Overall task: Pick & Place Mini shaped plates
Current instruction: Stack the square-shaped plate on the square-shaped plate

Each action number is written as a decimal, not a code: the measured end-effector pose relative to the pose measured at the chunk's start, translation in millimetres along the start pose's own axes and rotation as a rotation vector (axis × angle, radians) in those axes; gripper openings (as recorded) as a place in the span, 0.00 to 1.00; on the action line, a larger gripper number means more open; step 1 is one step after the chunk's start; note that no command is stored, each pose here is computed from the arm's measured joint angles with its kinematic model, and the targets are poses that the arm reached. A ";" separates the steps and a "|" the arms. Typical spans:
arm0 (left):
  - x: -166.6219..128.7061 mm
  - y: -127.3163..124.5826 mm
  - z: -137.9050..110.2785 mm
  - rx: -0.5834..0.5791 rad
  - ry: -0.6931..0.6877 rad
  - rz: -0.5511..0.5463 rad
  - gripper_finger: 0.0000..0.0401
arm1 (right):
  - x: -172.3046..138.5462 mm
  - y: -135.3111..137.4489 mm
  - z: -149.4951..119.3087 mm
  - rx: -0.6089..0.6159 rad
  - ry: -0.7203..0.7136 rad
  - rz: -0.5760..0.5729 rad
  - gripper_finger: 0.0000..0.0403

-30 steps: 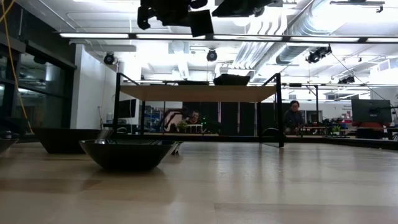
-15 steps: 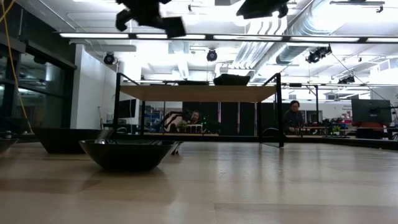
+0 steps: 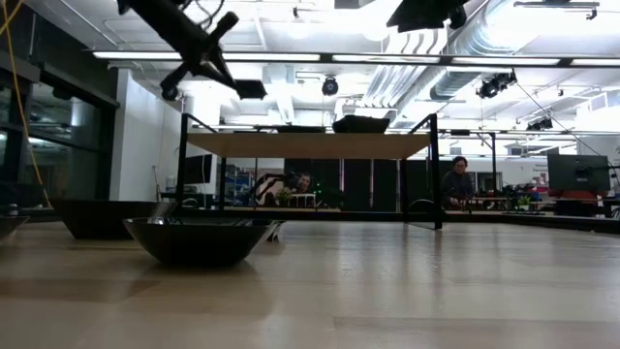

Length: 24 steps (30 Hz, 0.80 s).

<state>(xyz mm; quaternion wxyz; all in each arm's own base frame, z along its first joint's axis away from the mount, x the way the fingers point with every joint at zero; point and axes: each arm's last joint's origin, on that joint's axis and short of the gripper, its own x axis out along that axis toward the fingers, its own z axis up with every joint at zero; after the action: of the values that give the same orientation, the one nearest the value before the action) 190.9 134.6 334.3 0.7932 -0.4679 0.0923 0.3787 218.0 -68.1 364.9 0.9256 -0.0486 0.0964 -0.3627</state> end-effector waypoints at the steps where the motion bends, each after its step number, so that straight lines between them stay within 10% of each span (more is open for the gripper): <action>1: 1.7 3.3 2.7 -0.027 0.025 -0.006 0.00 | 1.1 -1.4 -1.0 0.017 0.008 0.011 0.49; 24: 45.5 10.8 66.1 -0.076 0.498 0.116 0.00 | 11.7 -22.2 -14.8 0.062 0.128 0.102 0.49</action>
<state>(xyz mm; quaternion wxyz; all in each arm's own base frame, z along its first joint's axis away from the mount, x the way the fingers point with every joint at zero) 201.4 214.7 340.3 0.7047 -0.5703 0.2969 0.3001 208.6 -92.6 352.2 0.9358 0.0085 0.1464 -0.3205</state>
